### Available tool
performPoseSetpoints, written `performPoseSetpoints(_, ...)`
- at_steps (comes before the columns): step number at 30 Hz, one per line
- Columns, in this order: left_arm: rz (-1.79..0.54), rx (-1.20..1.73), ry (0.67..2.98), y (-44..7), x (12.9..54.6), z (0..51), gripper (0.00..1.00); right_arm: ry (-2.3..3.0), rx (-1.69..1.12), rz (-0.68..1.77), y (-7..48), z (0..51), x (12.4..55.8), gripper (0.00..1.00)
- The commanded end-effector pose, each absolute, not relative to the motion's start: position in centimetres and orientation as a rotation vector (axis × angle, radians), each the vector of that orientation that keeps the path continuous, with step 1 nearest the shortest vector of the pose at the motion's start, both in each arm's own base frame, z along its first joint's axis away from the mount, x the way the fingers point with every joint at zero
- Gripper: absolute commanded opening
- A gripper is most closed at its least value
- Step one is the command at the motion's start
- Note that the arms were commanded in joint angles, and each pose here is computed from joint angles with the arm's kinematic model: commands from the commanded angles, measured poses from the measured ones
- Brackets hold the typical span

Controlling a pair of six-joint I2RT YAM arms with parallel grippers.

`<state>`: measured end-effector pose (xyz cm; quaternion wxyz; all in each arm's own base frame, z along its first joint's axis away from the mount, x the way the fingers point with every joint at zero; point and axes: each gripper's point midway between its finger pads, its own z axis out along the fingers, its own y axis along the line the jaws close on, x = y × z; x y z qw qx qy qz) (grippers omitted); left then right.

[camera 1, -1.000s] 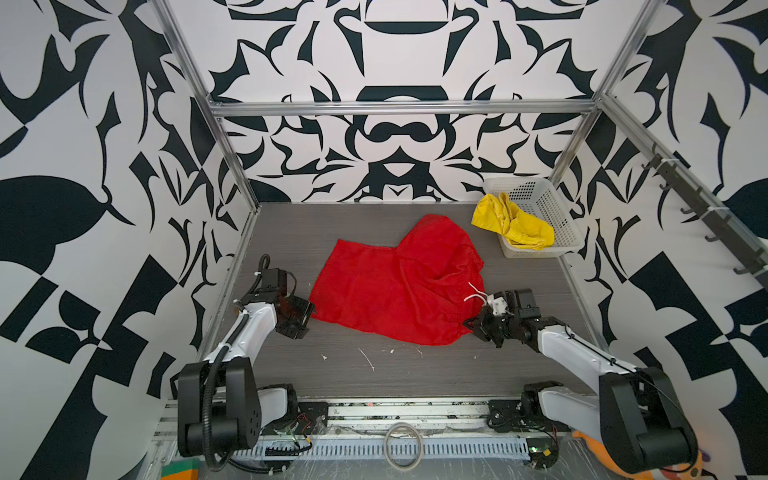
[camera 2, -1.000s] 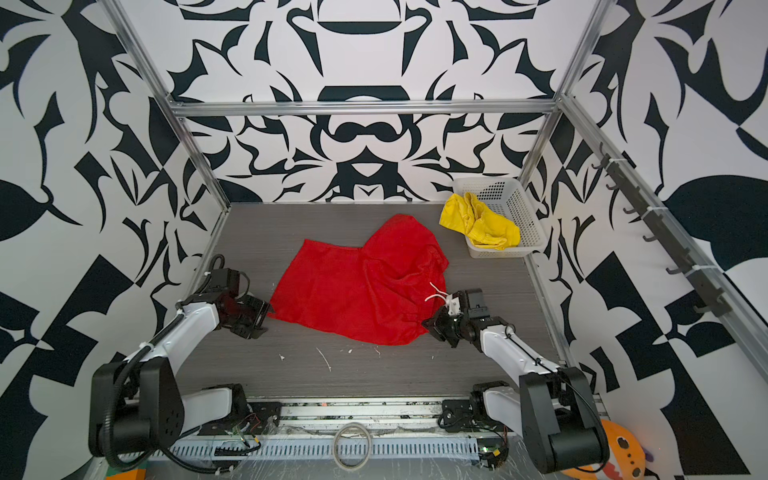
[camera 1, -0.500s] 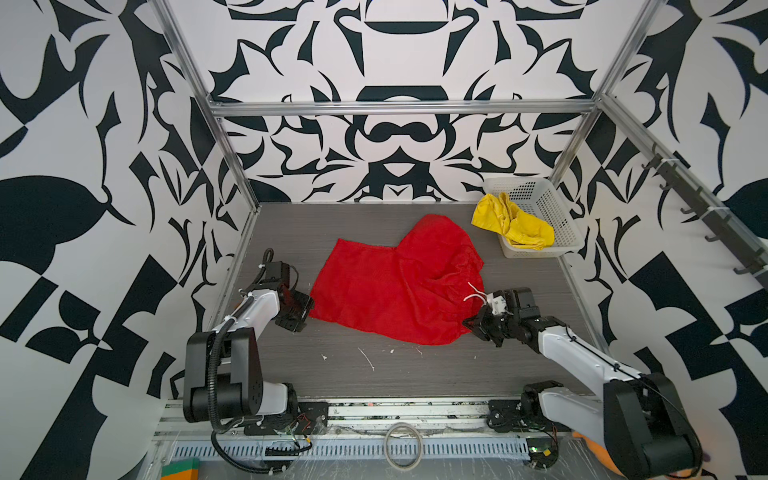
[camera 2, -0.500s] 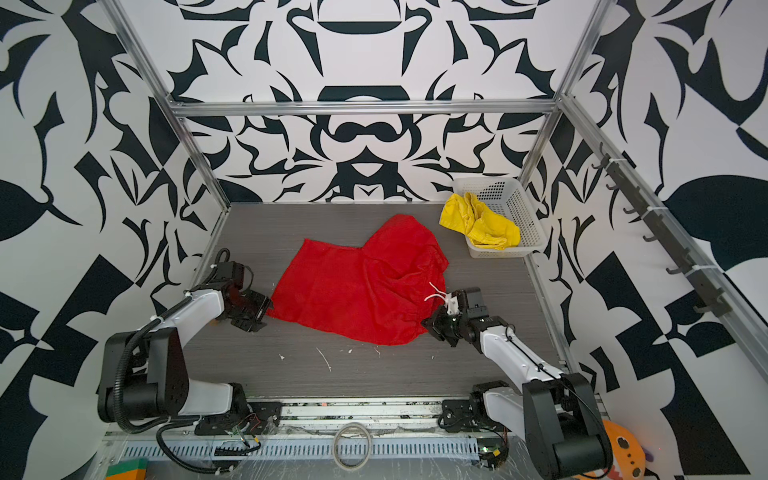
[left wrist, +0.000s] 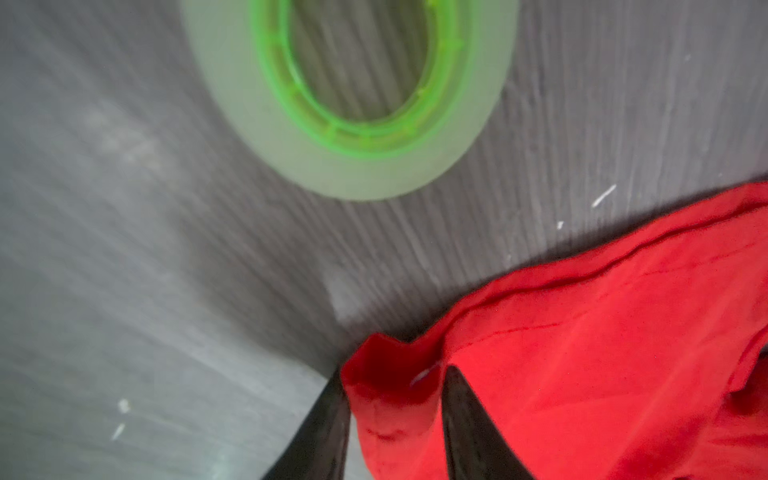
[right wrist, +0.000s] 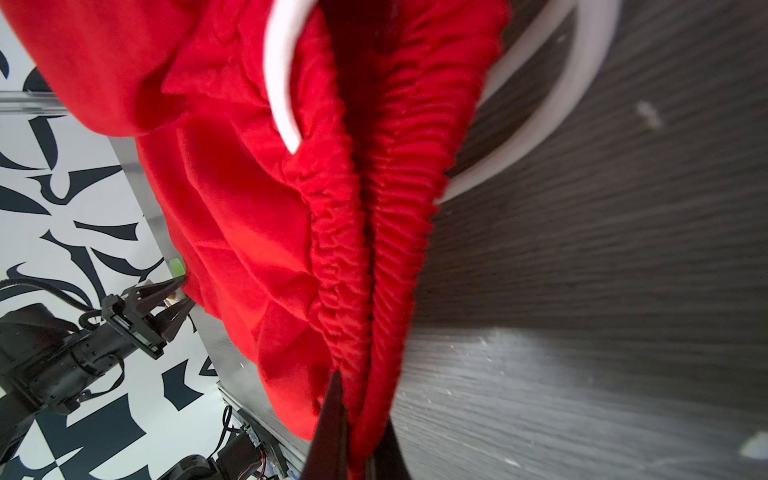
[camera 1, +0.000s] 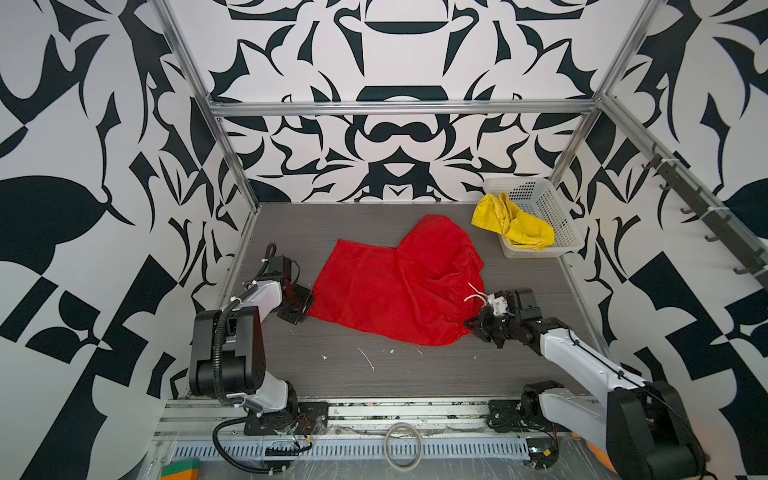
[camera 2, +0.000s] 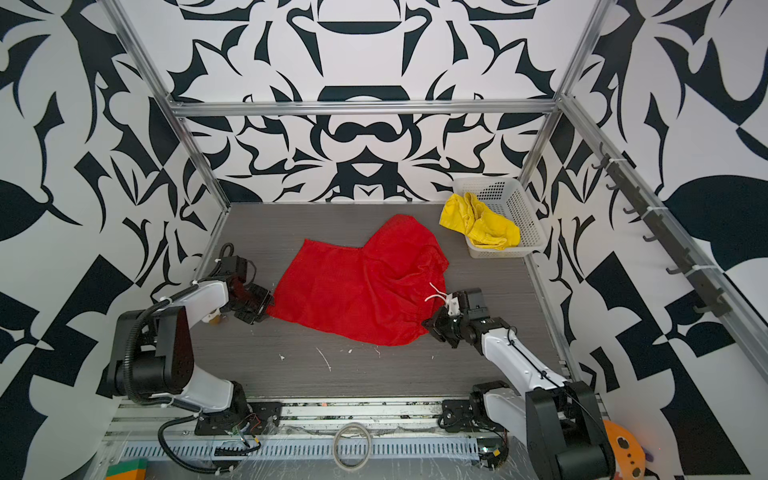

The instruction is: Fold and stack the shorts

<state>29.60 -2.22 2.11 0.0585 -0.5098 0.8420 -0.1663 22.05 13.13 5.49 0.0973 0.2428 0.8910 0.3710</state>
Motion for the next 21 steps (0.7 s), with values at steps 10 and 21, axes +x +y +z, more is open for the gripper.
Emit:
performPoseSetpoints(10, -0.499, -1.437, 2.469, -1.4, 29.2, 7.5, 0.0, 2.538, 0.585, 1.095, 13.4, 11.8, 24.3, 0.0)
performPoseSetpoints(21, -0.332, -0.984, 2.076, 2.6, 28.1, 30.1, 0.0, 2.279, 0.131, 1.048, 14.3, 32.7, 28.2, 0.0)
